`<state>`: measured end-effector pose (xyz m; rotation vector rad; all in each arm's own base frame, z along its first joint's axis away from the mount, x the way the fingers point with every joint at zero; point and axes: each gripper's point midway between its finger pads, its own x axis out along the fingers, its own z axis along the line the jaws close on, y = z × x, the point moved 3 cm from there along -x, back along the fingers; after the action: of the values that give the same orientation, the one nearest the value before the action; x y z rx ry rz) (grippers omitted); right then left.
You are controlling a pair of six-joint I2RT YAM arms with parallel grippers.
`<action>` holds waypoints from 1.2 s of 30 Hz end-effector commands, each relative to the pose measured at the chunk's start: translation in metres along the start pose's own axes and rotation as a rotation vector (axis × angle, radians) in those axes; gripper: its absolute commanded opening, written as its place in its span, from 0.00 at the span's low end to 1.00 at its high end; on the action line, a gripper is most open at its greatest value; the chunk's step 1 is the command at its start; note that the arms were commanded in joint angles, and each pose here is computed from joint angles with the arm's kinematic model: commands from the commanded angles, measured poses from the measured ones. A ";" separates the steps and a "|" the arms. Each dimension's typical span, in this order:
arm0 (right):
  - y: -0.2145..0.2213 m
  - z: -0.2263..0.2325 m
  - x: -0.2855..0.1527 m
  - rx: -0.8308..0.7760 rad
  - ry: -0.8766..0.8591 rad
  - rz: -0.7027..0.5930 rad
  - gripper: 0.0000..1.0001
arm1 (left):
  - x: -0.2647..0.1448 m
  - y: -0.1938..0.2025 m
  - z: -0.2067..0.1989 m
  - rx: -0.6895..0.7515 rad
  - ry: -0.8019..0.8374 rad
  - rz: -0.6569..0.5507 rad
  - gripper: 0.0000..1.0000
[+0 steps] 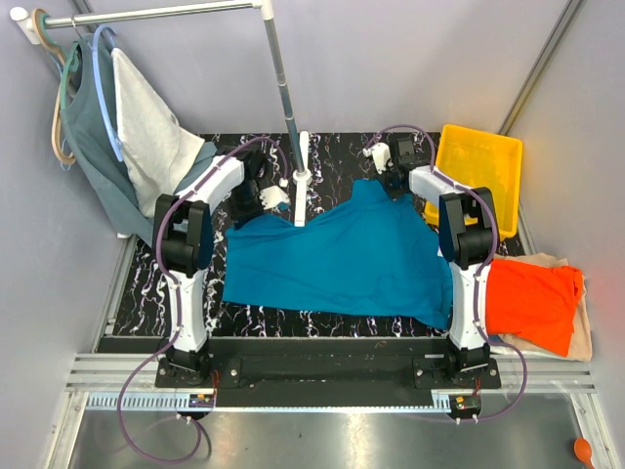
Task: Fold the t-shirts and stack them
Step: Flatten the tshirt out
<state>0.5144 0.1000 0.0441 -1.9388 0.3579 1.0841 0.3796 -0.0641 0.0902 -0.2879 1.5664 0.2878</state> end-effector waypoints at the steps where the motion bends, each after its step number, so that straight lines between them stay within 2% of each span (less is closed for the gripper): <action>1: 0.006 0.005 -0.016 0.035 -0.030 0.028 0.00 | -0.017 -0.013 0.008 -0.014 -0.051 -0.080 0.09; 7: 0.008 0.007 -0.015 0.035 -0.033 0.031 0.00 | -0.007 -0.015 0.011 -0.012 -0.055 -0.080 0.00; 14: 0.011 0.011 -0.013 0.036 -0.041 0.041 0.00 | 0.004 -0.015 0.020 -0.015 -0.071 -0.061 0.00; 22: 0.012 0.009 -0.017 0.034 -0.032 0.040 0.00 | -0.026 -0.012 0.025 -0.033 -0.155 -0.073 0.00; 29: -0.007 0.006 -0.049 0.056 -0.023 -0.023 0.00 | -0.050 -0.006 0.016 -0.048 -0.199 -0.094 0.00; 36: -0.004 0.016 -0.078 0.074 -0.035 -0.041 0.00 | -0.052 -0.001 -0.007 -0.045 -0.189 -0.091 0.00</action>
<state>0.4701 0.0963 0.0615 -1.8665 0.4044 1.1314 0.3858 -0.0665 0.1266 -0.3467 1.3958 0.2715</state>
